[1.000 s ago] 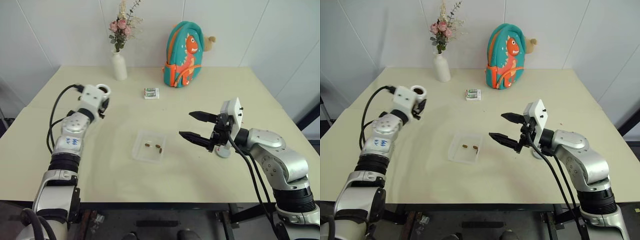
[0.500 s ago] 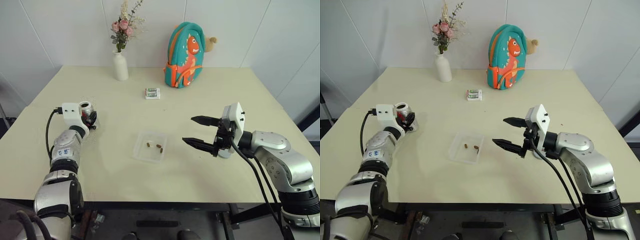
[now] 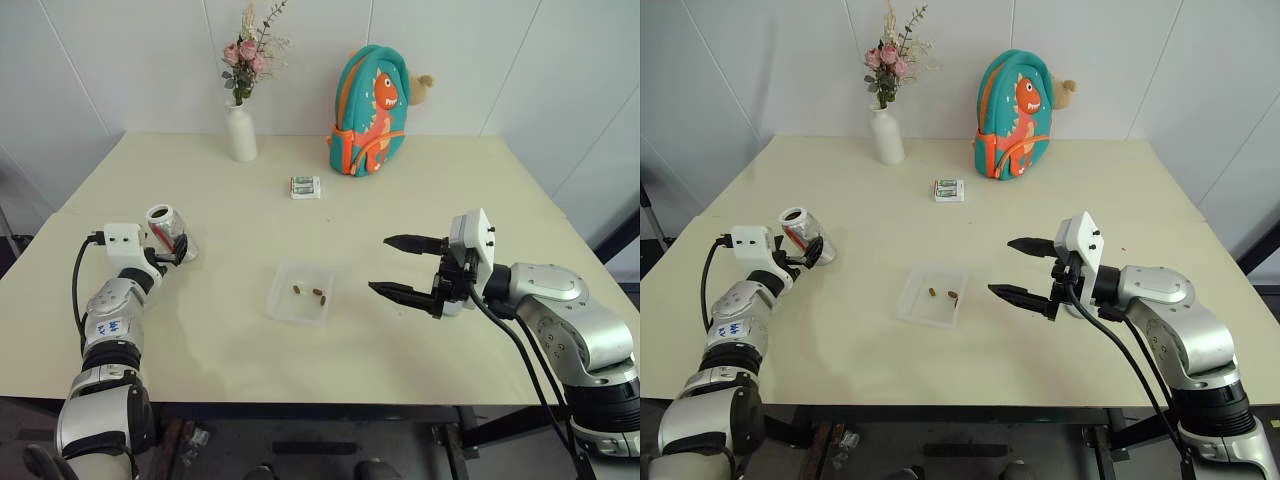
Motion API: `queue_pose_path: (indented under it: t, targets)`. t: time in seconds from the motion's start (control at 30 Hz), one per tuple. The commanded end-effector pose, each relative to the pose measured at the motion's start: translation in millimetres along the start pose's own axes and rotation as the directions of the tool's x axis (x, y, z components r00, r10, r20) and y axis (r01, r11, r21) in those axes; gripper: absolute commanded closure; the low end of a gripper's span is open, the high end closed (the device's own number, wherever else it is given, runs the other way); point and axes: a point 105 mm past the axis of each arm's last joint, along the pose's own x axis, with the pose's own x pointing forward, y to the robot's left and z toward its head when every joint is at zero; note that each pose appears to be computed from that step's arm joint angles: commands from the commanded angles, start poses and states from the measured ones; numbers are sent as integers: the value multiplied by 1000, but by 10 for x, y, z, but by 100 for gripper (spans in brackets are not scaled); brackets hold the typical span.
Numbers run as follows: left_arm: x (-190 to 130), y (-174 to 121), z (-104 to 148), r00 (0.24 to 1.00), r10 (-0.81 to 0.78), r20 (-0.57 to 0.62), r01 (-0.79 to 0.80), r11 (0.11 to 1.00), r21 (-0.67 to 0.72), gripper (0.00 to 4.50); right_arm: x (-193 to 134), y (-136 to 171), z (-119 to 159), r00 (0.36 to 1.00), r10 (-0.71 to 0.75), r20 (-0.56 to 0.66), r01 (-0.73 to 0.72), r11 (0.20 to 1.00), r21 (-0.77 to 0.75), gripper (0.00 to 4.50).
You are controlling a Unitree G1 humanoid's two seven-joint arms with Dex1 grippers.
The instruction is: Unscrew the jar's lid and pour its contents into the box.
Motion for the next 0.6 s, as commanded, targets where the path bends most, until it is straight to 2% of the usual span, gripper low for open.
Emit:
queue_pose_path:
  t: [0.03, 0.2, 0.33, 0.4, 0.5, 0.6]
  targets:
    - [-167, 141, 264, 998, -15, 60, 12, 998, 59, 4, -55, 0, 49, 1000, 20, -7, -20, 997, -73, 0]
    - [-427, 118, 337, 997, -68, 49, 65, 996, 53, 4, -65, 7, 7, 999, 39, -29, -42, 995, -93, 0]
    - [-742, 131, 368, 994, -104, 17, 99, 976, 193, 4, -85, -22, -14, 998, 44, -35, -47, 995, -93, 0]
    - [-893, 85, 341, 984, -171, -40, 175, 933, 314, 4, -91, -31, -36, 998, 54, -42, -57, 994, -94, 0]
    - [-1038, -18, 385, 952, -290, -96, 303, 858, 414, 4, -116, -49, -52, 997, 65, -52, -70, 991, -111, 0]
    - [-1131, -268, 463, 865, -483, -140, 484, 724, 491, 4, -161, -72, -44, 996, 69, -52, -76, 985, -154, 0]
